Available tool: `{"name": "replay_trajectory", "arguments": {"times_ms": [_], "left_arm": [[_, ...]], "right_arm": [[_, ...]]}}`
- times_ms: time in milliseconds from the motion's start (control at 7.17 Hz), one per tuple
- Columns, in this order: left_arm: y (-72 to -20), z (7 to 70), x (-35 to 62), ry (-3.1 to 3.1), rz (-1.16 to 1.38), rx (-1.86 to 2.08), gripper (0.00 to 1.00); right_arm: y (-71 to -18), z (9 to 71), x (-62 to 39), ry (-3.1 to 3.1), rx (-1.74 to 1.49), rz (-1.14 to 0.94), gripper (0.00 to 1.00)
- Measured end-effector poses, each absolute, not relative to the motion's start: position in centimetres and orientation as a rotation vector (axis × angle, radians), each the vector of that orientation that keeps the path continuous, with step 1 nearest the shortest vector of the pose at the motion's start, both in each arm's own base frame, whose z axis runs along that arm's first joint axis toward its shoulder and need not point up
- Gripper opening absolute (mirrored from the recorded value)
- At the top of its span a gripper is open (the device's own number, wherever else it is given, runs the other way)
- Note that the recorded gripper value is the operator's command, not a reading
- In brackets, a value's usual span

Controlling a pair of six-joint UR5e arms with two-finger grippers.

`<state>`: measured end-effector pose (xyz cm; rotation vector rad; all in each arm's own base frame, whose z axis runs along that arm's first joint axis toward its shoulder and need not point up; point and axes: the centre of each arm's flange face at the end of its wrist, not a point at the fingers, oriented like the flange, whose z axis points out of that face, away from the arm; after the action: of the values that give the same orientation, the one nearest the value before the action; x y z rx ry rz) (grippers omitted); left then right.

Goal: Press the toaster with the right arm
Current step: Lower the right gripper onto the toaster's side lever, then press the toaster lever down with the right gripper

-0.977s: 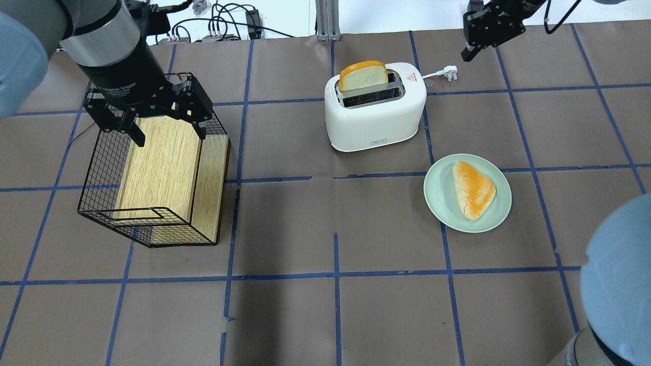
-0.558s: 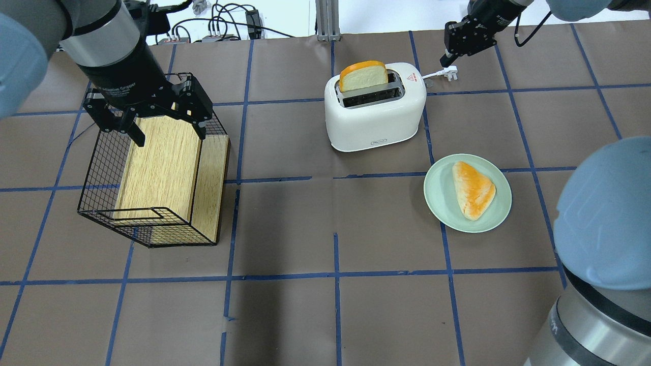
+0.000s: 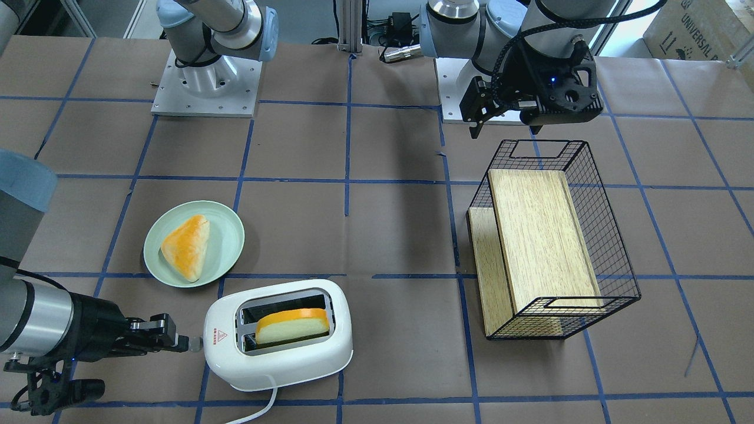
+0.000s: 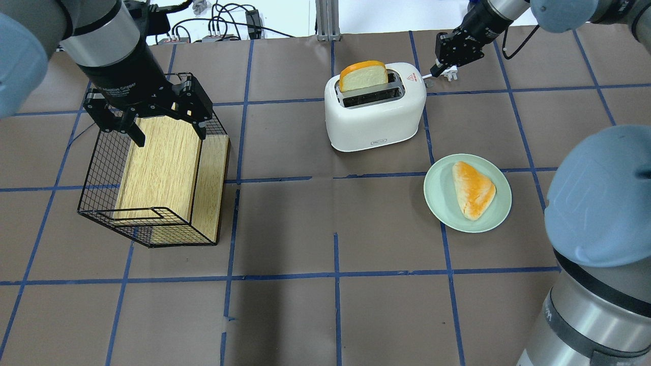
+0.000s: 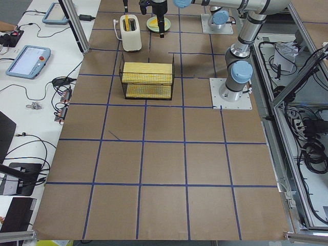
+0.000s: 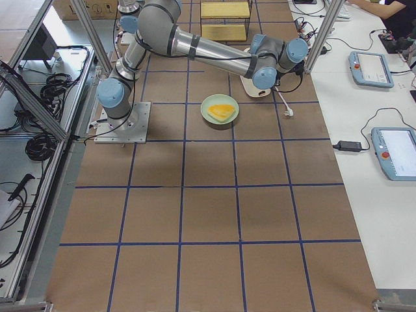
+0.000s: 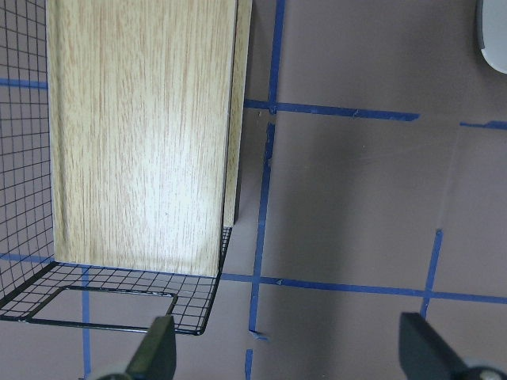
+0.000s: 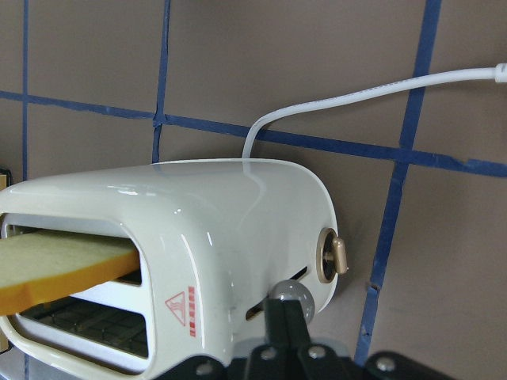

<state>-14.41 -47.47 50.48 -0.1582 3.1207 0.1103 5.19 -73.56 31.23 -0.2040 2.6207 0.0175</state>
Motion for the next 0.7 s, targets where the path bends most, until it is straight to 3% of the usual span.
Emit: {"name": "replay_trajectory", "arguments": {"times_ms": [698], "left_arm": [[-47.5,50.5,-14.4,3.121,0.11,-0.158,1.0]], "right_arm": [[-74.1,28.0,5.0,2.609,-0.191,0.071,0.04]]}}
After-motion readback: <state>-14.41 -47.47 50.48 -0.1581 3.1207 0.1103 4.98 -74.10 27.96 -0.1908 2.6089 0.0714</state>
